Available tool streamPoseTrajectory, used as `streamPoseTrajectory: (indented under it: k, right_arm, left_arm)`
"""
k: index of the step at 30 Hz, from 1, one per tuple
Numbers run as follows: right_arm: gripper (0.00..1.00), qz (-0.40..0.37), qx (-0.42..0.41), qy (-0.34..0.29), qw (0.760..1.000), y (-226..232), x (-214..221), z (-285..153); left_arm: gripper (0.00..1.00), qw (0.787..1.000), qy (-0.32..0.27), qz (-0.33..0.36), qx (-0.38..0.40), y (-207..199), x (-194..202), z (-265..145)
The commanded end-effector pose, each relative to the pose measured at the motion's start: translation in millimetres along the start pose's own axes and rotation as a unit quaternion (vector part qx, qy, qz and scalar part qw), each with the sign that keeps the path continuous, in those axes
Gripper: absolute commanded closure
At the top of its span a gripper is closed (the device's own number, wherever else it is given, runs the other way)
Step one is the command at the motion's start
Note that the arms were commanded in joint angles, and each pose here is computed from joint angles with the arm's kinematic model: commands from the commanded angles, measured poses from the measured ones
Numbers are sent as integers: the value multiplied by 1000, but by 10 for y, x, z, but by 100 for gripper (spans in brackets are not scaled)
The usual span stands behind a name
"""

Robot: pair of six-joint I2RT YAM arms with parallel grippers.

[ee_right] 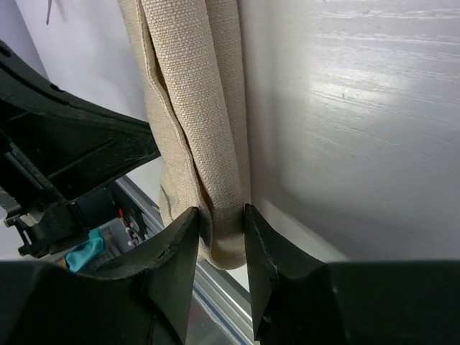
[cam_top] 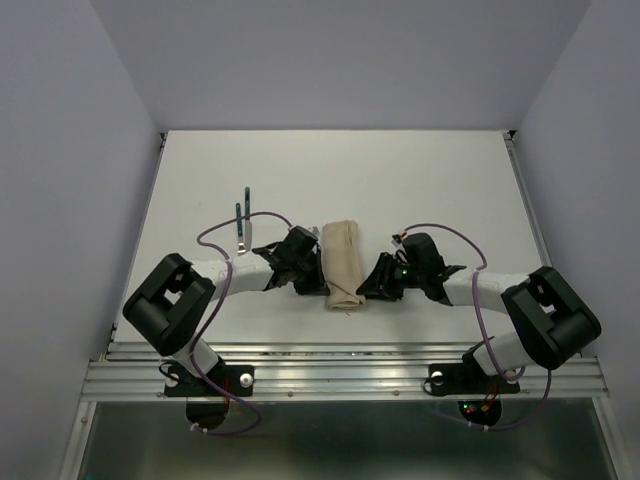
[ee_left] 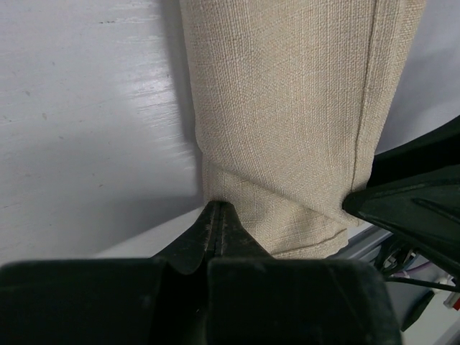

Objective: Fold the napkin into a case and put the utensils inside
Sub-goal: Fold the 2/3-rectangle-folded napkin at the center of the board.

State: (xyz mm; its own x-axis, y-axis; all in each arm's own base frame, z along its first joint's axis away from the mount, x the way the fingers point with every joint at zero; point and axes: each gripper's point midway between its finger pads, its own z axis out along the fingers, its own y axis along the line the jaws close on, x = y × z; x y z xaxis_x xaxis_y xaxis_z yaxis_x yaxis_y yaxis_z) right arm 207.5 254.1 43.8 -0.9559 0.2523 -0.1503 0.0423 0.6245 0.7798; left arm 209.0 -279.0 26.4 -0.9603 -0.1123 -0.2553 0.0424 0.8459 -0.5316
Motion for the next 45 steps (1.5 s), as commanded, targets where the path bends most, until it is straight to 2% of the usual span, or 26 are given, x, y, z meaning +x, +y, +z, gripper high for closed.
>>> streamPoseTrajectory:
  k: [1,8,12,15,16,19,27,30,33,36,39,45]
  right_arm:
    - [64,-17,-39,-4,999,202,-7,-35]
    - [61,-23,-48,11,999,276,63,-20]
    - [52,-25,-42,14,999,269,80,2]
    - [53,-26,-41,14,999,288,87,14]
    - [57,-26,-38,13,999,279,78,18]
    - [60,-27,-34,18,999,290,90,42]
    - [60,-29,-29,9,999,340,19,43]
    - [70,-29,-31,6,999,372,2,28]
    - [85,-31,-30,4,999,399,-14,9]
    - [90,-30,-32,3,999,418,-20,5]
    - [99,-30,-33,4,999,424,-19,2]
    - [99,-32,-43,0,999,511,-58,-12]
  left_arm:
    - [100,1000,4,0,4,31,57,57]
    - [100,1000,10,-4,2,80,98,127]
    - [100,1000,9,-5,5,74,104,130]
    - [100,1000,6,-6,9,61,91,113]
    - [100,1000,4,-5,9,53,88,111]
    - [100,1000,1,-4,15,17,70,84]
    - [100,999,-13,2,42,-187,27,-86]
    - [100,999,-15,2,47,-229,33,-113]
    - [100,999,-10,3,42,-221,59,-73]
    - [100,999,-5,2,40,-225,82,-41]
    - [100,999,-10,3,41,-246,67,-72]
    - [100,999,-25,10,20,-181,16,-180]
